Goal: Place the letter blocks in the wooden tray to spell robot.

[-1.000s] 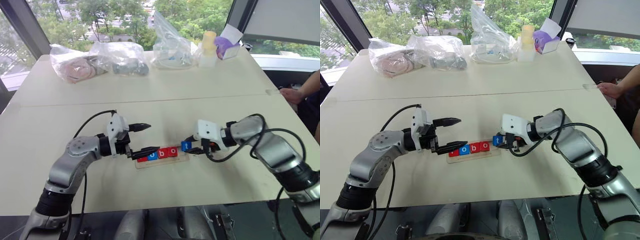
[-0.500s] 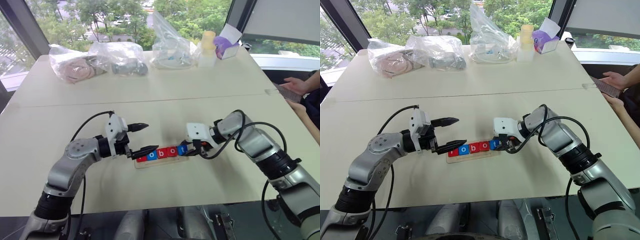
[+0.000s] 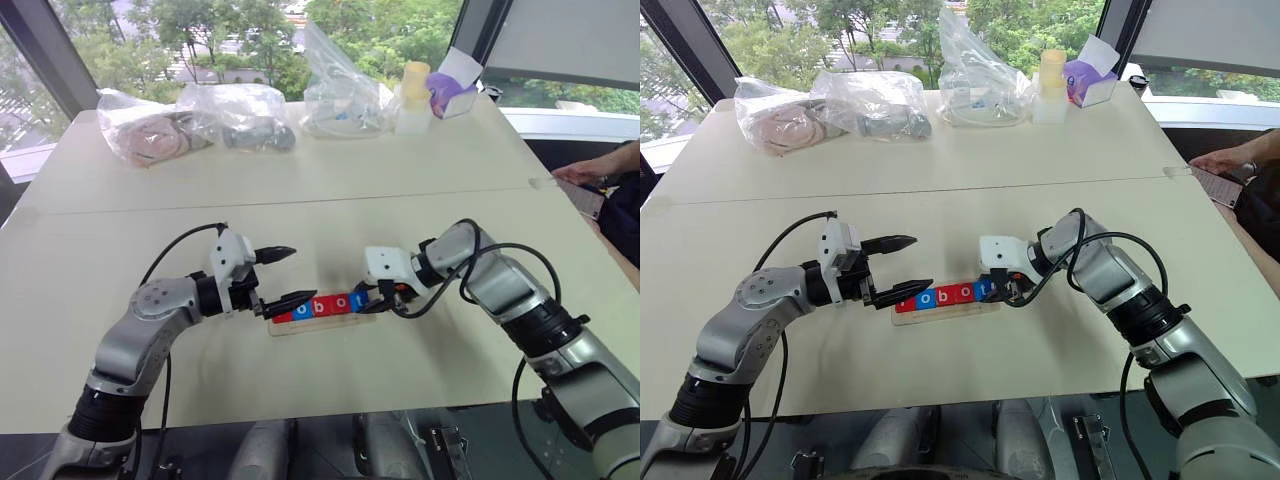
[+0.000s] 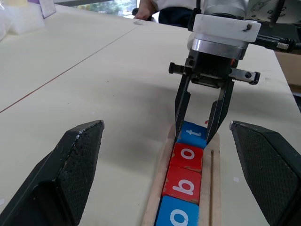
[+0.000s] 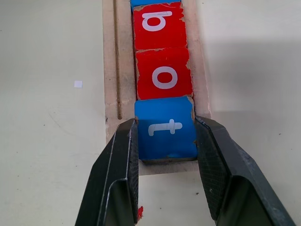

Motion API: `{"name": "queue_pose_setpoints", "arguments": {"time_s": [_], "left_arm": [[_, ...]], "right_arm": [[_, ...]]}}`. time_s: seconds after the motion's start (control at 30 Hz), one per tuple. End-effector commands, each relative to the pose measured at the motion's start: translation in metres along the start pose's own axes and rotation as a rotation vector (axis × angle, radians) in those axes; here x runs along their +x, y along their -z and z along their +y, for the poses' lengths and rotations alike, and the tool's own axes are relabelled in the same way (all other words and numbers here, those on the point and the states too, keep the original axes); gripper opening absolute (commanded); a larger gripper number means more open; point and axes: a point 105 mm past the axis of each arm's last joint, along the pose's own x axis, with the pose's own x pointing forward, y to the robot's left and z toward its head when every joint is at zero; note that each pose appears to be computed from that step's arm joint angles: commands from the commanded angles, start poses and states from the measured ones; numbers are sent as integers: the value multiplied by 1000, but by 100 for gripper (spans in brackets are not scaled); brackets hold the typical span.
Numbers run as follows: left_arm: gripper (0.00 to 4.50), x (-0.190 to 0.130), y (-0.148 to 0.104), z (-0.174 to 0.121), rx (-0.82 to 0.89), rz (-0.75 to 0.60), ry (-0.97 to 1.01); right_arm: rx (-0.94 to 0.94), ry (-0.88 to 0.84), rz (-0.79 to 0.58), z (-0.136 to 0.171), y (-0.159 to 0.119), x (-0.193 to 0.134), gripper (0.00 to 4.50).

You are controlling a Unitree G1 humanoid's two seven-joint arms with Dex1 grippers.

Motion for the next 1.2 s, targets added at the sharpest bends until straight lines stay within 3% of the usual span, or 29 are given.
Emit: {"name": "queue_pose_setpoints", "arguments": {"time_s": [0.03,0.27,0.47,0.5,0.8,1.2], "left_arm": [[450,-2,-11,-3,42,-34,3],[450,-2,-11,-3,44,-33,2],[450,-3,-11,-4,42,-31,10],[450,-3,-11,-5,40,-29,15],[450,-12,-11,-8,14,2,27],[450,-45,-1,-10,-2,140,26]], "right_arm": [[-7,-14,4,2,-2,4,113],[-4,-11,1,2,-3,6,113],[5,-4,-12,1,-9,4,423],[0,5,-15,0,-11,1,441],[-7,89,-51,12,-23,-39,441],[160,202,-40,50,-4,-86,441]]}}
